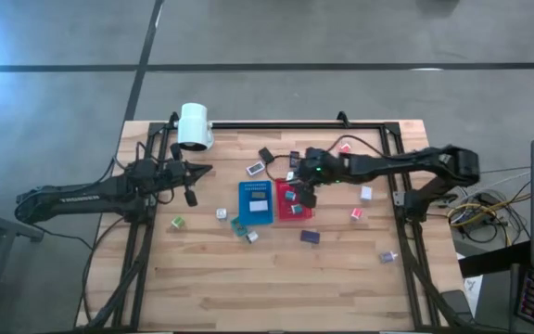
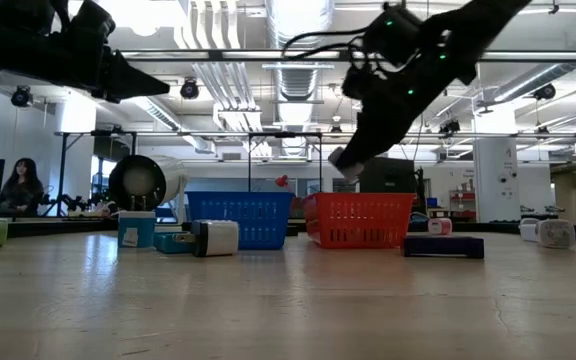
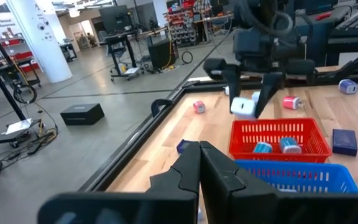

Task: Pick & Place Office items
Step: Put the bottom white adaptor into the red bin, then put the black digital clock into the blue bin

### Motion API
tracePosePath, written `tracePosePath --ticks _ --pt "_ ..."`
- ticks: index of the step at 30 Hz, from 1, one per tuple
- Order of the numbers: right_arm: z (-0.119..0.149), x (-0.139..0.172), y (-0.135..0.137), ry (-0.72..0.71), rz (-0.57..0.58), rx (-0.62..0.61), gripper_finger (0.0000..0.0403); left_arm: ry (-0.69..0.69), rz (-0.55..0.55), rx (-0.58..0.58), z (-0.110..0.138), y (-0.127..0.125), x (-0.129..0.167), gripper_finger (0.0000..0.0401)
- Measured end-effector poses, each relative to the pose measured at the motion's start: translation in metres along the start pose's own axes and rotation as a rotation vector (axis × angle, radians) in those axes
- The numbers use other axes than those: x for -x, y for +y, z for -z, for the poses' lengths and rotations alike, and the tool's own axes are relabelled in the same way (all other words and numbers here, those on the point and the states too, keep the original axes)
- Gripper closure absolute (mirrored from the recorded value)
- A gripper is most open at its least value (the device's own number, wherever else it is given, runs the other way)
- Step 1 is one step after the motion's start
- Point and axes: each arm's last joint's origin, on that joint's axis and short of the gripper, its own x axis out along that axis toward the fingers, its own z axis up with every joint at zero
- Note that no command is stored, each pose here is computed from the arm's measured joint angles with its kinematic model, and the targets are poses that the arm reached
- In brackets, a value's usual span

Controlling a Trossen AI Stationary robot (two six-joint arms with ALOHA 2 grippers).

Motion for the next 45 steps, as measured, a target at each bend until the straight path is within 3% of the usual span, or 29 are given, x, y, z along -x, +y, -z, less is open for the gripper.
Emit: tracePosePath --ticks 11,16,25,36,41,45 --pt "-0.016 -0.025 0.017 0.187 0.009 0.072 0.0233 0.011 0.002 0.021 0.001 0.000 0.000 0.0390" --pt "-0.010 -0.038 0.018 0.297 0.032 0.069 0.0233 0.011 0.002 0.030 0.001 0.000 0.000 0.0390" --pt "-0.003 -0.056 0.020 0.369 0.026 0.098 0.0221 0.019 0.004 0.032 0.002 -0.001 -0.001 0.0390" --pt "-0.012 -0.045 0.019 0.349 0.028 0.076 0.0138 0.026 0.006 0.031 0.003 -0.001 -0.002 0.0390" --pt "-0.028 -0.018 0.018 0.254 0.025 0.094 0.0140 0.028 0.006 0.030 0.003 -0.001 -0.002 0.0390" --pt "-0.037 0.015 0.016 0.049 0.005 0.117 0.0158 0.031 0.007 0.029 0.003 -0.001 -0.002 0.0390"
